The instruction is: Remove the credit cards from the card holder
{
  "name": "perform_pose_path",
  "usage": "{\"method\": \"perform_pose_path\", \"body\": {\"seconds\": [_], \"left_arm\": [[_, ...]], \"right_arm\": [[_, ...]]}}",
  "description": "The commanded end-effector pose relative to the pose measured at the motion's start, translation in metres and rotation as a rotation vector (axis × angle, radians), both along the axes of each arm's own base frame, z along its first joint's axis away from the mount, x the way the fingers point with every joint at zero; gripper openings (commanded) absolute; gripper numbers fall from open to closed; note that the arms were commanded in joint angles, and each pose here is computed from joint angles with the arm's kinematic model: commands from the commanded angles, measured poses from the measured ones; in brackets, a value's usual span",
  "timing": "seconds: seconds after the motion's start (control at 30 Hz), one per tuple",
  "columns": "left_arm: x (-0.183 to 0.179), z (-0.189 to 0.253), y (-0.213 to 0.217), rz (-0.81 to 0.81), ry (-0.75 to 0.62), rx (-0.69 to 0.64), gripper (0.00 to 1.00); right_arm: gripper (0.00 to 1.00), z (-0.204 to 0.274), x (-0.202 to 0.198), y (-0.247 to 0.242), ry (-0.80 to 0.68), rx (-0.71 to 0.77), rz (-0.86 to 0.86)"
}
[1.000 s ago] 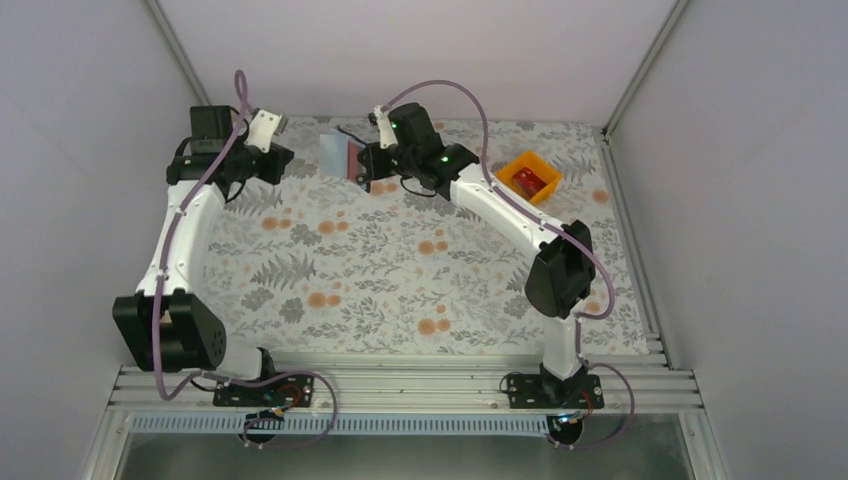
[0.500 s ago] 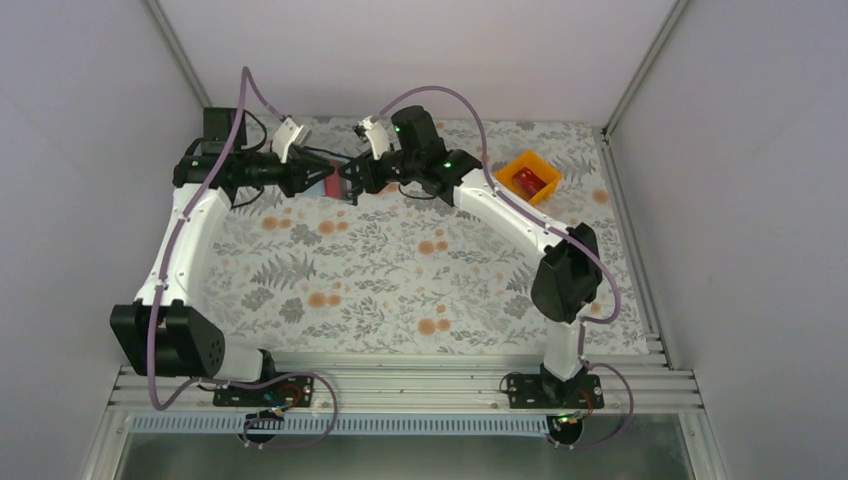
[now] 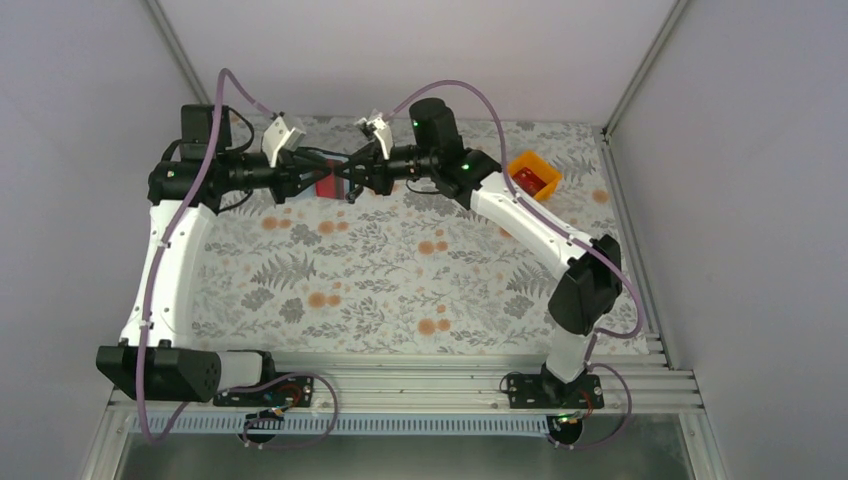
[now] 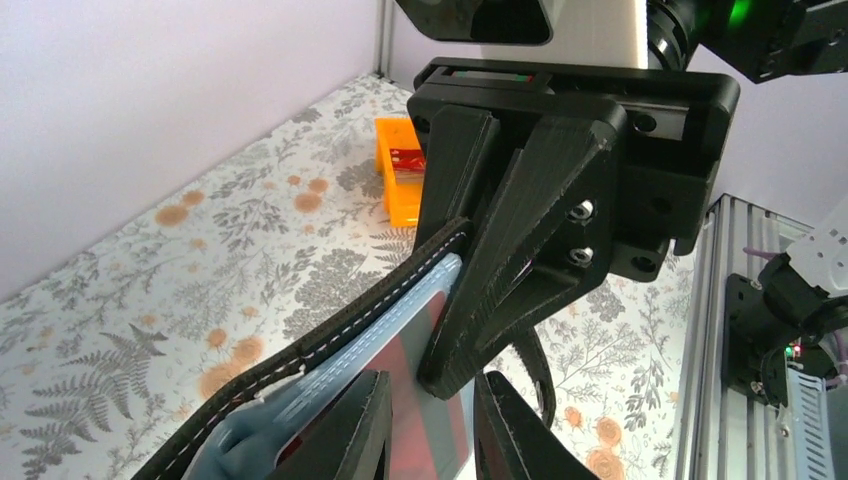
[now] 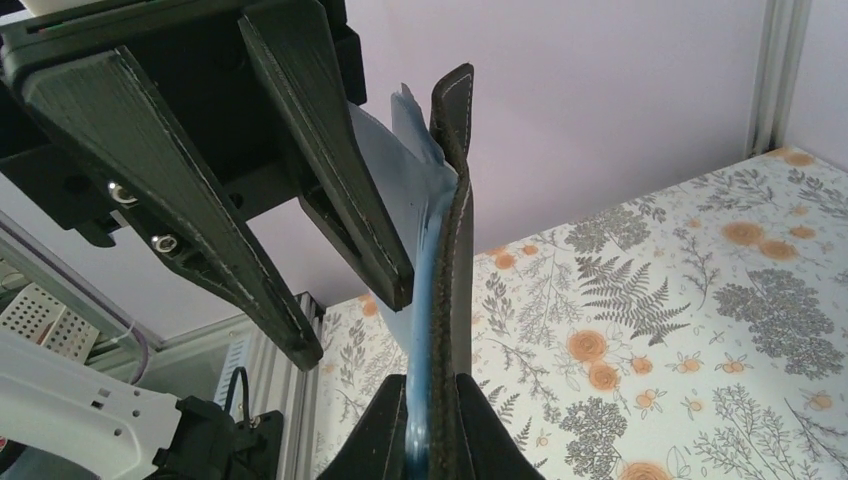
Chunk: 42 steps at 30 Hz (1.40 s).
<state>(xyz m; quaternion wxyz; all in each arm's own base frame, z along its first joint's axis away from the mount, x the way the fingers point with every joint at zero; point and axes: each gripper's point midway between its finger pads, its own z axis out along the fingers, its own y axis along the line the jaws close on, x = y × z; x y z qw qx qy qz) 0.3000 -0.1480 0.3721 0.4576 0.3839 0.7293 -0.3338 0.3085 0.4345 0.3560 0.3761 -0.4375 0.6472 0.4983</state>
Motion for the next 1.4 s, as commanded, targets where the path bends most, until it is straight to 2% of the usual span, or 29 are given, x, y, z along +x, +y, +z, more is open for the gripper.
{"method": "perform_pose_path", "body": {"seconds": [0.0, 0.27, 0.47, 0.67, 0.8, 1.27, 1.37], "left_arm": [[-0.012, -0.007, -0.001, -0.036, 0.012, 0.01, 0.22], [-0.036, 0.023, -0.005, -0.132, -0.1, 0.014, 0.26], [-0.024, 0.011, -0.001, -0.08, -0.027, 0.025, 0.26], [-0.029, 0.024, 0.002, -0.056, -0.094, 0.059, 0.26], [-0.028, 0.016, 0.002, -0.05, -0.073, 0.049, 0.26], [-0.029, 0.022, -0.003, -0.105, -0.114, 0.04, 0.26], [-0.037, 0.028, -0.009, -0.158, -0.127, -0.005, 0.26]], "right_arm": [[0.04, 0.037, -0.019, -0.011, -0.101, 0.08, 0.066], [0.04, 0.043, -0.029, -0.019, -0.118, 0.078, 0.102], [0.04, 0.054, -0.035, -0.023, -0.136, 0.094, 0.109], [0.04, 0.063, -0.041, -0.029, -0.161, 0.107, 0.117], [0.04, 0.066, -0.046, -0.029, -0.162, 0.116, 0.145], [0.04, 0.083, -0.08, -0.043, -0.247, 0.15, 0.266], [0.04, 0.085, -0.08, -0.042, -0.248, 0.154, 0.27]]}}
